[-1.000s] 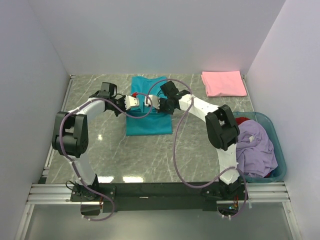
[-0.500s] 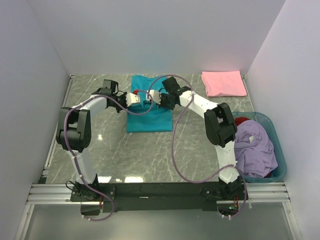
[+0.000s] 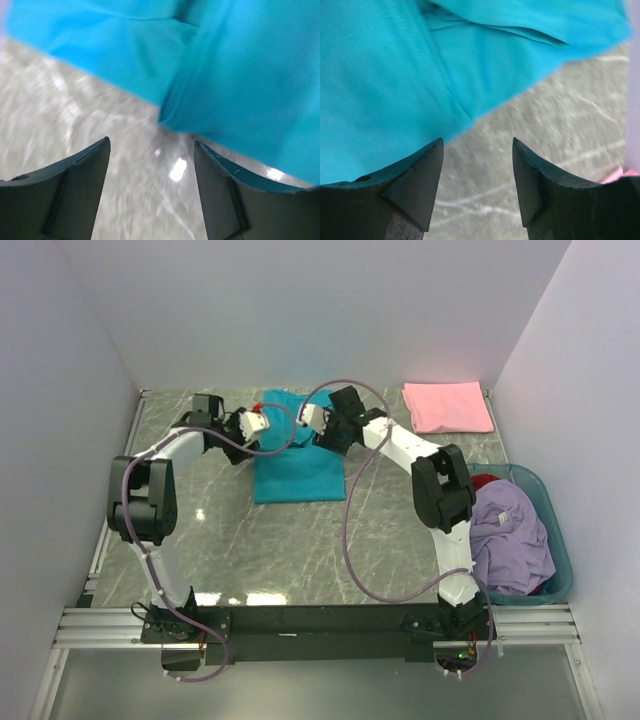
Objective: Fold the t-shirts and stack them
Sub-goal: Fold the tshirt
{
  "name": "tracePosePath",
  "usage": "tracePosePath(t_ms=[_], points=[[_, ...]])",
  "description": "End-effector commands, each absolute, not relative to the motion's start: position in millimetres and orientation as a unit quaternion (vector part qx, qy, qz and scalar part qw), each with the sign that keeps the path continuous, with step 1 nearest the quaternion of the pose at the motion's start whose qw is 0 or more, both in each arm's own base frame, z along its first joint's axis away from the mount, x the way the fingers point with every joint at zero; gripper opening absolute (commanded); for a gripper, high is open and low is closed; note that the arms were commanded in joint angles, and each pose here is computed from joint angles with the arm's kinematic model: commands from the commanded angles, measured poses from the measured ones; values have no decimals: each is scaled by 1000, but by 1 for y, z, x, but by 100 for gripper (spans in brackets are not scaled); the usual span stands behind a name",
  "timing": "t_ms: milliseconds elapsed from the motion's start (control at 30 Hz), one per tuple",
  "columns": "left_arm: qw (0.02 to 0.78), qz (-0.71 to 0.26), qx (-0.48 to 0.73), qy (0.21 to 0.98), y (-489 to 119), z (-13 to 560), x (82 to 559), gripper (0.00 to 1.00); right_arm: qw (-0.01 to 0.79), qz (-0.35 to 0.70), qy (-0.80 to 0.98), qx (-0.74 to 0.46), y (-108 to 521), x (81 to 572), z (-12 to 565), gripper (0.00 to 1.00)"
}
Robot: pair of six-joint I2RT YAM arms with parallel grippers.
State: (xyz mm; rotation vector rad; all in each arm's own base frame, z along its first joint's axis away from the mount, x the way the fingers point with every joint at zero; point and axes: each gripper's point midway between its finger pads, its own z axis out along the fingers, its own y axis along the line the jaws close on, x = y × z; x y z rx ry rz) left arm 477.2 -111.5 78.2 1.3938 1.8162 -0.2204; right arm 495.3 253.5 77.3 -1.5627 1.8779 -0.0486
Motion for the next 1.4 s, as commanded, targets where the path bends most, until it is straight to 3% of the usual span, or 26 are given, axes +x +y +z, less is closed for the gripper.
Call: tracePosePath(t_ms=[0, 100, 200, 267, 367, 600, 1167, 1367], points=[[475, -102, 487, 726, -107, 150, 475, 72, 435, -11, 725, -534, 248, 502, 176, 63], [462, -179, 434, 752, -117, 162, 450, 65, 425, 49, 751, -502, 253, 480, 189, 57], [432, -267, 368, 779, -131, 157, 428, 51, 384, 129, 786, -466, 263, 453, 178, 49], [428, -286, 338, 788, -134, 151, 433, 53, 352, 173, 805, -444, 274, 443, 162, 47], [412, -304, 277, 813, -131, 138, 445, 64, 331, 215, 826, -403, 277, 445, 157, 48], [369, -313, 192, 854, -119, 104, 477, 68, 294, 259, 871, -298, 265, 484, 119, 55], [334, -319, 146, 875, -115, 66, 492, 64, 272, 282, 891, -230, 261, 514, 65, 48], [329, -336, 147, 870, -120, 62, 495, 55, 263, 285, 894, -225, 263, 516, 60, 47]])
